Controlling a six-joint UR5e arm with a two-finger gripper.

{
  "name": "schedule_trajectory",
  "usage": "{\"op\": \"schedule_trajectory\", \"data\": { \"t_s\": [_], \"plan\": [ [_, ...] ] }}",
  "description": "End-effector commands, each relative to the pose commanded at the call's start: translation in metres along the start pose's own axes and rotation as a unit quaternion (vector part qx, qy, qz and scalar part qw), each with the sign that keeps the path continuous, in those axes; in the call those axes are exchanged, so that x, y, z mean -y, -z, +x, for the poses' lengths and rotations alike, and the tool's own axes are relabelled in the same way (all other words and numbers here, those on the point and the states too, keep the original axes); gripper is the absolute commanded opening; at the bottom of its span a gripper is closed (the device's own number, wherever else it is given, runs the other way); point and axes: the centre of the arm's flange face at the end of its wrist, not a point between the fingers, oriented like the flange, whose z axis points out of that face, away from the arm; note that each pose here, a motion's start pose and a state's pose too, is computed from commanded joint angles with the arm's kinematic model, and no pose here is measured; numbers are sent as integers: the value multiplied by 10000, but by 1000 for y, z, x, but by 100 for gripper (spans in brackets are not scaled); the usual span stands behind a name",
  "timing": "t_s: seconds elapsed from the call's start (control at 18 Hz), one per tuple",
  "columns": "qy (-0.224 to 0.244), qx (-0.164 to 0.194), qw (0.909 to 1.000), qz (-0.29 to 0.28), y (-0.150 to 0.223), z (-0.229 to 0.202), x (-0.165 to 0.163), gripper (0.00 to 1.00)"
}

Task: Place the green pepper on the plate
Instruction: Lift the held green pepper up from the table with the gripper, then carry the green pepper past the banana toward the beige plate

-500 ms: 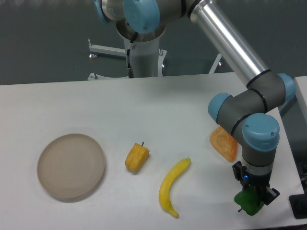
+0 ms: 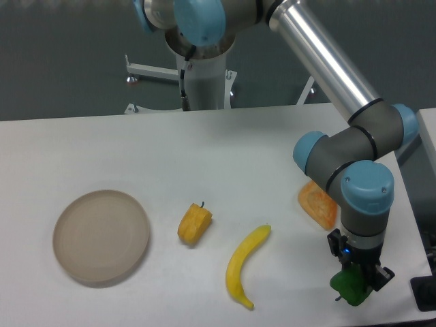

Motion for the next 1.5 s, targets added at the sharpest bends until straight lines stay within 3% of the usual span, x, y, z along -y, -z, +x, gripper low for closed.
{"op": "schedule_trajectory", "data": {
  "t_s": [0.28,0.61,0.83,1.0,1.17,1.28,1.5],
  "plan": [
    [245,-166,9995,59,35,13,5,33],
    [905,-444,9945,272,103,64,60,33],
    [1516,-881,9791,1033,146,108,92,33],
    [1636,-1104,9746,1058,159,154,133,33],
    [1797,-1335,9694,1005,164,199,167,33],
    [2118,-1472,9612,974,163,223,194,33],
    [2710,-1358,9449,1236,148,270,233,33]
  ]
}}
